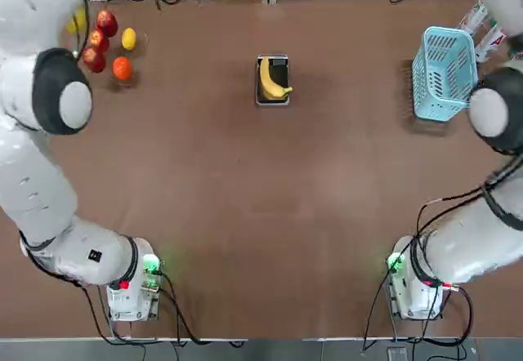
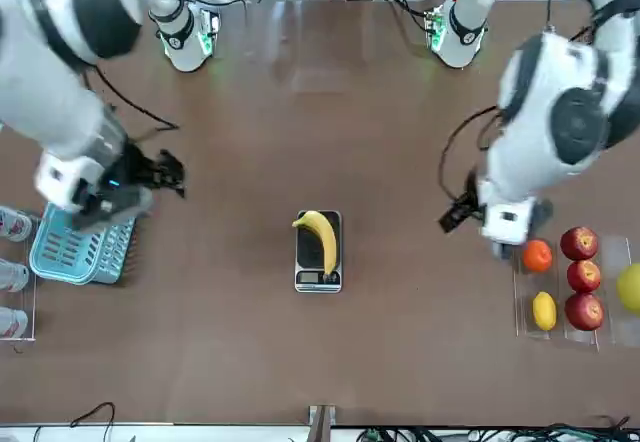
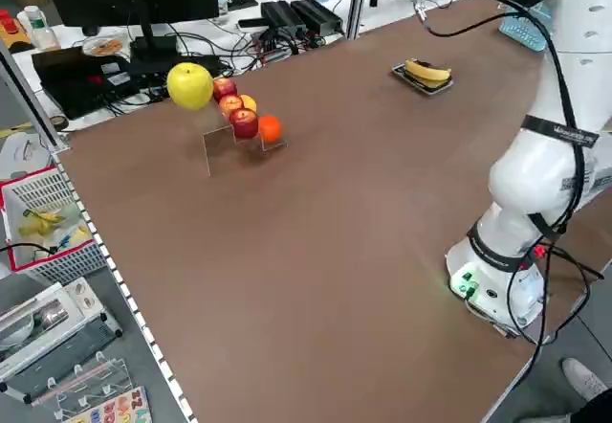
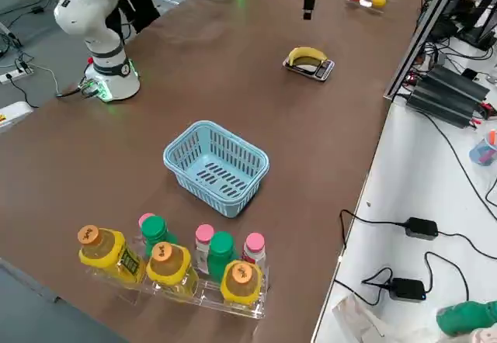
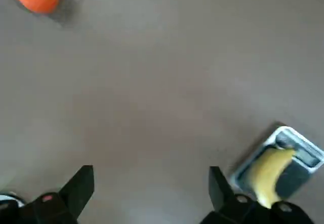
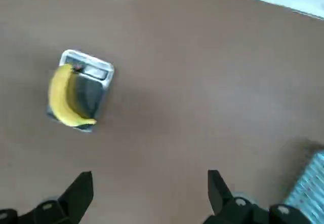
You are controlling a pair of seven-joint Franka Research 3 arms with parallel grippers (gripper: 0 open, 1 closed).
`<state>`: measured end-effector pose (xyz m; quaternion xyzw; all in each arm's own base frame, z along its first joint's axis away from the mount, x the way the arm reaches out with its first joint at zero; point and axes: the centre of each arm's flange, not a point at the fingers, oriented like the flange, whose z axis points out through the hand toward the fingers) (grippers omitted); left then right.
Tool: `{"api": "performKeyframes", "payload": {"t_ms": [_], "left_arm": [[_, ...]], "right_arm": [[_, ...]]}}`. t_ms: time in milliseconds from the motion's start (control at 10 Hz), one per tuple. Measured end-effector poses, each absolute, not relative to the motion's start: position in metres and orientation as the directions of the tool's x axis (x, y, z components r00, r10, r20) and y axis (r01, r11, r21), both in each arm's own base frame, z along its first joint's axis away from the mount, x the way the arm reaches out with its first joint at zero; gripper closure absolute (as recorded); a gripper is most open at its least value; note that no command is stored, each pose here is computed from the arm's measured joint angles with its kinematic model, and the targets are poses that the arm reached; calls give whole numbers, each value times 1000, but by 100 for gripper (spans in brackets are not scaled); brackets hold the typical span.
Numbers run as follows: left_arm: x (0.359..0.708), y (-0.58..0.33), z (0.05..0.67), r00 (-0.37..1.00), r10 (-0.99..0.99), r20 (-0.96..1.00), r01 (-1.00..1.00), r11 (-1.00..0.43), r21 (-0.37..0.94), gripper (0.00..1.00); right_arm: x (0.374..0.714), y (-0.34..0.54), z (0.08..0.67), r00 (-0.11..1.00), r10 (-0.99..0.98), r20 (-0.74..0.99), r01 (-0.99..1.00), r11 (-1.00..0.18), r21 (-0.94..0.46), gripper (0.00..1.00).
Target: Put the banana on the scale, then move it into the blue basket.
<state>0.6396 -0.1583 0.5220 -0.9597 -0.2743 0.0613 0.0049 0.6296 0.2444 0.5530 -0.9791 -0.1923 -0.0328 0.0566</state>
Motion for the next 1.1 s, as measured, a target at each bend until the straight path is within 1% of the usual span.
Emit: {"api": "performKeyframes", "payload": {"t_ms": [100,200,300,400,500,800,1000,1100], "left_arm": [[641,-105,532,860,495,-123,494,-868,-35,0],[634,-51,545,874,469,-122,471,-882,-21,0],[620,-10,564,898,427,-109,429,-903,-2,0],[605,8,584,932,352,-85,354,-935,16,0],[593,3,602,962,269,-54,270,-963,13,0],[573,-78,629,999,45,13,46,-995,-92,0],[566,-85,640,999,-26,26,-24,-996,-85,0],[565,-76,644,999,-28,27,-26,-998,-51,0]], "right_arm": [[630,305,517,899,428,94,435,-896,-90,0],[625,361,471,881,462,99,469,-882,-55,0],[620,405,428,861,493,124,498,-867,-5,0],[614,439,394,844,511,164,515,-857,20,0],[605,466,368,837,514,187,519,-854,23,0],[570,519,326,813,551,190,549,-833,67,0],[555,543,279,802,558,212,553,-829,90,0],[548,551,252,807,551,214,543,-834,97,0]]}}
